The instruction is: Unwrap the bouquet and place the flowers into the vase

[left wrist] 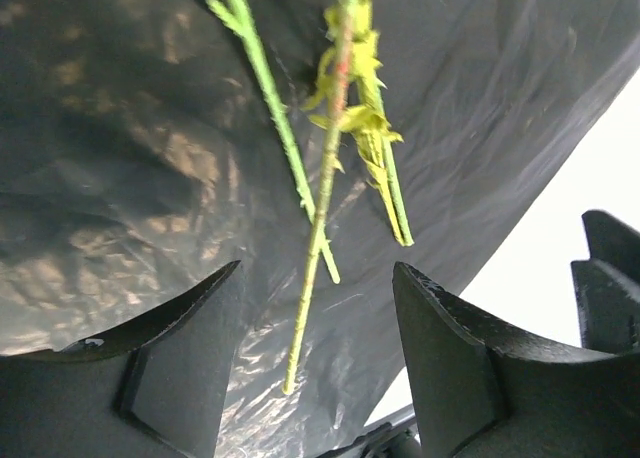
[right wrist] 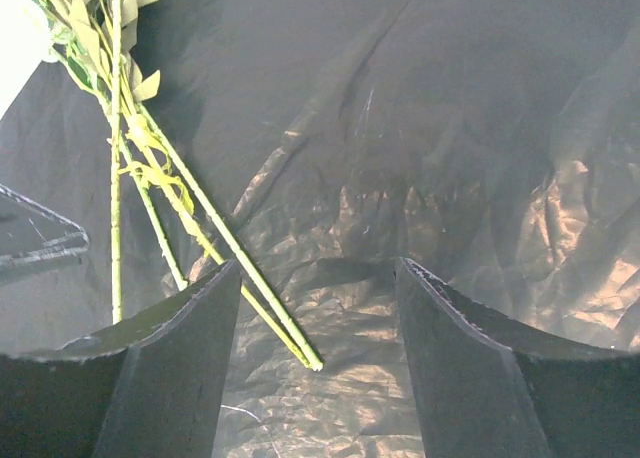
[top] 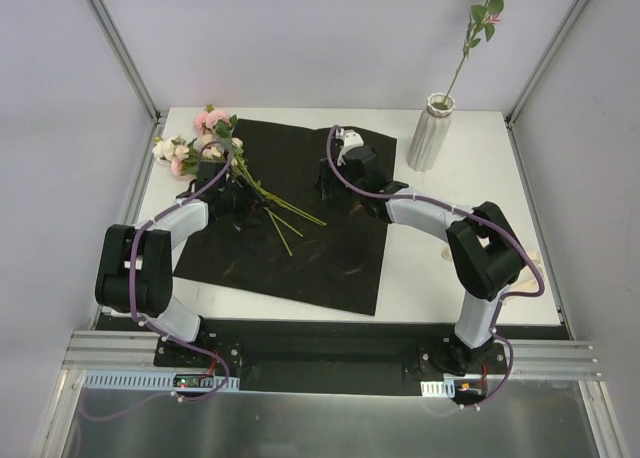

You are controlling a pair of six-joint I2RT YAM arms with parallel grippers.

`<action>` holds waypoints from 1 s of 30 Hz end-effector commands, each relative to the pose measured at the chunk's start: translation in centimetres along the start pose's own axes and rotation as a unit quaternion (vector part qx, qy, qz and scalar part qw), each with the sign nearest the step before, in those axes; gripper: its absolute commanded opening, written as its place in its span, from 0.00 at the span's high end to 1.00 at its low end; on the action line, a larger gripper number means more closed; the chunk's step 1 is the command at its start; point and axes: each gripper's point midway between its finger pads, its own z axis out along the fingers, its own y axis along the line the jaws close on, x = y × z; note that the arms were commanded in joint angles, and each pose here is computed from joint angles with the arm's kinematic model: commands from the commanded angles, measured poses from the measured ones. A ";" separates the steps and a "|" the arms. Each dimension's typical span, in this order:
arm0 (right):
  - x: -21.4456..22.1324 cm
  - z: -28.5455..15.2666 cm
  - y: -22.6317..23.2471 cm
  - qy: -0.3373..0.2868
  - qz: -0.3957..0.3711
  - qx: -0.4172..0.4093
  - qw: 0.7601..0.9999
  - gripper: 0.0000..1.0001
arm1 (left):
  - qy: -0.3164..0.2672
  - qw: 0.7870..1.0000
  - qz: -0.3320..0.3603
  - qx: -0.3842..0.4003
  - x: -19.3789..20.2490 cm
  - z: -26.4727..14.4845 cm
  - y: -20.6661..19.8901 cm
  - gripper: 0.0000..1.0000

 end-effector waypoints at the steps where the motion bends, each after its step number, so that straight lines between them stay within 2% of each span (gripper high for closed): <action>1: -3.9 -1.3 1.3 -0.054 0.014 -0.042 0.998 0.35 | -0.019 0.999 0.033 0.007 0.5 1.4 -1.0 0.41; 4: -3.7 -1.3 1.1 -0.054 0.019 -0.043 0.997 0.35 | -0.034 0.999 0.040 -0.010 0.5 2.3 -0.3 0.43; 9: -3.6 -1.4 0.5 -0.053 0.029 -0.041 0.997 0.35 | -0.065 0.996 0.047 -0.033 -0.4 2.1 0.9 0.43; 14: -3.8 -1.5 -0.2 -0.056 0.045 -0.042 0.997 0.35 | -0.113 0.990 0.086 -0.018 -4.1 -0.3 -1.1 0.46; 15: -3.7 -1.4 -0.4 -0.055 0.050 -0.042 0.996 0.35 | -0.128 0.987 0.100 -0.002 -5.6 -0.9 -3.1 0.47; 17: -4.0 -1.3 -0.3 -0.056 0.057 -0.046 0.996 0.35 | -0.109 0.986 0.119 -0.033 -6.1 -1.2 -2.8 0.51; 18: -3.8 -1.2 -0.5 -0.054 0.059 -0.046 0.996 0.35 | -0.112 0.984 0.135 -0.033 -7.5 -1.3 -4.4 0.52; 24: -4.0 -1.0 -0.7 -0.053 0.070 -0.051 0.995 0.35 | -0.087 0.985 0.133 -0.067 -9.5 -0.5 -6.2 0.62; 26: -4.0 -1.0 -1.0 -0.051 0.073 -0.051 0.995 0.35 | -0.071 0.987 0.125 -0.074 -8.8 0.0 -5.8 0.61; 30: -4.2 -0.9 -1.2 -0.054 0.084 -0.052 0.994 0.35 | -0.038 0.985 0.134 -0.101 -5.8 1.3 -3.6 0.54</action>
